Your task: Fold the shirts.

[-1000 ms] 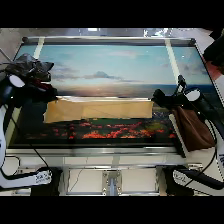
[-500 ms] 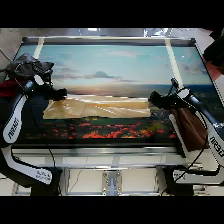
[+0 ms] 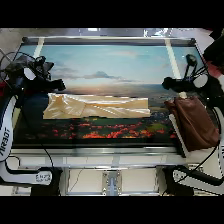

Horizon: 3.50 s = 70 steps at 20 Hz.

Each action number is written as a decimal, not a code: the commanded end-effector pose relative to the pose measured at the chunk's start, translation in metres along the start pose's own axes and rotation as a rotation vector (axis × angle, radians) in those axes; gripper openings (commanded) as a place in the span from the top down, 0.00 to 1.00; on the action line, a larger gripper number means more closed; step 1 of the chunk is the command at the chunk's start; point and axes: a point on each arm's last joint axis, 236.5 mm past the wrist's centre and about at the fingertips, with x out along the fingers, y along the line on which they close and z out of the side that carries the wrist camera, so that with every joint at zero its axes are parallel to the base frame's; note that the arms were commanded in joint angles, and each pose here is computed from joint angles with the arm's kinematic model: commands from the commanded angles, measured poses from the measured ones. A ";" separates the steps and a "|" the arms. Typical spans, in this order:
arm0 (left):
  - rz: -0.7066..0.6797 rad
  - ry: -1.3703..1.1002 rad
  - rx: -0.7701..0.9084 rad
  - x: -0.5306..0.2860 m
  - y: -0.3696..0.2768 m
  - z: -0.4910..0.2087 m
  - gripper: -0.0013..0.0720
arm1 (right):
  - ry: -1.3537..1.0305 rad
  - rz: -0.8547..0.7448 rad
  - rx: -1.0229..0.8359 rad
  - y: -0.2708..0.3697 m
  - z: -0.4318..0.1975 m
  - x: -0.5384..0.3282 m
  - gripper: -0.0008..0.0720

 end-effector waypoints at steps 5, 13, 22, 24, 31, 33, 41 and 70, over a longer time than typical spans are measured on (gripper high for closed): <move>-0.072 -0.146 0.176 -0.044 -0.079 0.034 0.03 | 0.083 0.054 0.233 -0.001 -0.001 0.006 0.46; -0.085 -0.119 0.195 -0.042 -0.088 0.026 0.03 | 0.565 0.454 0.278 0.035 -0.120 0.074 0.45; -0.088 -0.112 0.195 -0.041 -0.089 0.024 0.03 | 0.596 0.525 0.341 0.039 -0.174 0.086 0.45; -0.089 -0.111 0.198 -0.041 -0.090 0.024 0.03 | 0.567 0.516 0.356 0.040 -0.169 0.093 0.45; -0.112 -0.053 0.231 -0.016 -0.110 0.009 0.03 | 0.559 0.486 0.287 0.070 -0.182 0.117 0.54; -0.113 -0.037 0.234 -0.010 -0.111 0.006 0.03 | 0.542 0.543 0.298 0.083 -0.175 0.112 0.73; -0.244 0.181 0.219 0.027 -0.159 -0.053 0.96 | 0.393 0.760 0.150 0.137 -0.081 0.028 0.97; 0.012 -0.251 0.050 -0.153 -0.002 0.035 0.96 | 0.039 1.001 -0.250 0.509 -0.093 -0.053 0.23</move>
